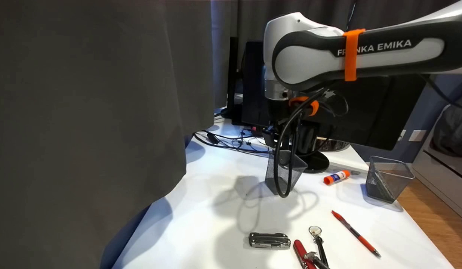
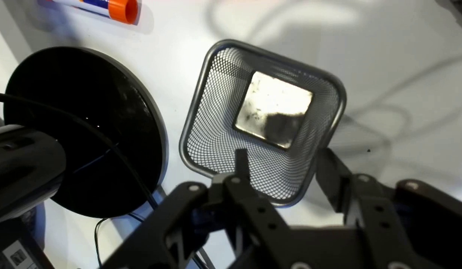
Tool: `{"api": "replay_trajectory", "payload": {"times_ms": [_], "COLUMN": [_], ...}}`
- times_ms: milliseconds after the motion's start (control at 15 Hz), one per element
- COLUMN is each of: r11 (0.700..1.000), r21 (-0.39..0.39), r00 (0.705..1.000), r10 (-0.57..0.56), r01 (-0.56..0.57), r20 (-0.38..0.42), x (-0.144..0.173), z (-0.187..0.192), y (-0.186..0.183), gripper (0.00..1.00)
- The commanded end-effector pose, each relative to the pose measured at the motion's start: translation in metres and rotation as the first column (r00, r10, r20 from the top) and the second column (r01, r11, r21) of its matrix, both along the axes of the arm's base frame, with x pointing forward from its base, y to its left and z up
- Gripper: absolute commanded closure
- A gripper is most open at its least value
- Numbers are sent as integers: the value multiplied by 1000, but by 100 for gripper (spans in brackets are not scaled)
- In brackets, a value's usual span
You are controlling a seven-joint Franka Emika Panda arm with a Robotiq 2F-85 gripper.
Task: Pour the content of the bin onto the table
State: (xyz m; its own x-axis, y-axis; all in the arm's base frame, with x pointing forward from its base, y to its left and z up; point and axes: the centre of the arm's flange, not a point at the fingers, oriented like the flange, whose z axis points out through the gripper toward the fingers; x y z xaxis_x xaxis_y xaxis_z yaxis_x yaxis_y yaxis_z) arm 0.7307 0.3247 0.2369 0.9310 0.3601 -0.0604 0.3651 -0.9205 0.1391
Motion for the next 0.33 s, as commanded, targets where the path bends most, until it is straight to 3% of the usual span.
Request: {"api": "replay_trajectory", "payload": {"times_ms": [0, 133, 200, 267], "r11": [986, 967, 987, 985], "r21": [-158, -240, -151, -162], "r00": [998, 995, 999, 998], "r10": [58, 94, 51, 63], "r01": [-56, -89, -50, -60], "r20": [7, 13, 6, 13], "x": [-63, -75, -19, -26], "z": [35, 52, 30, 40], "y": [2, 30, 23, 34], "gripper": [17, 5, 1, 15]}}
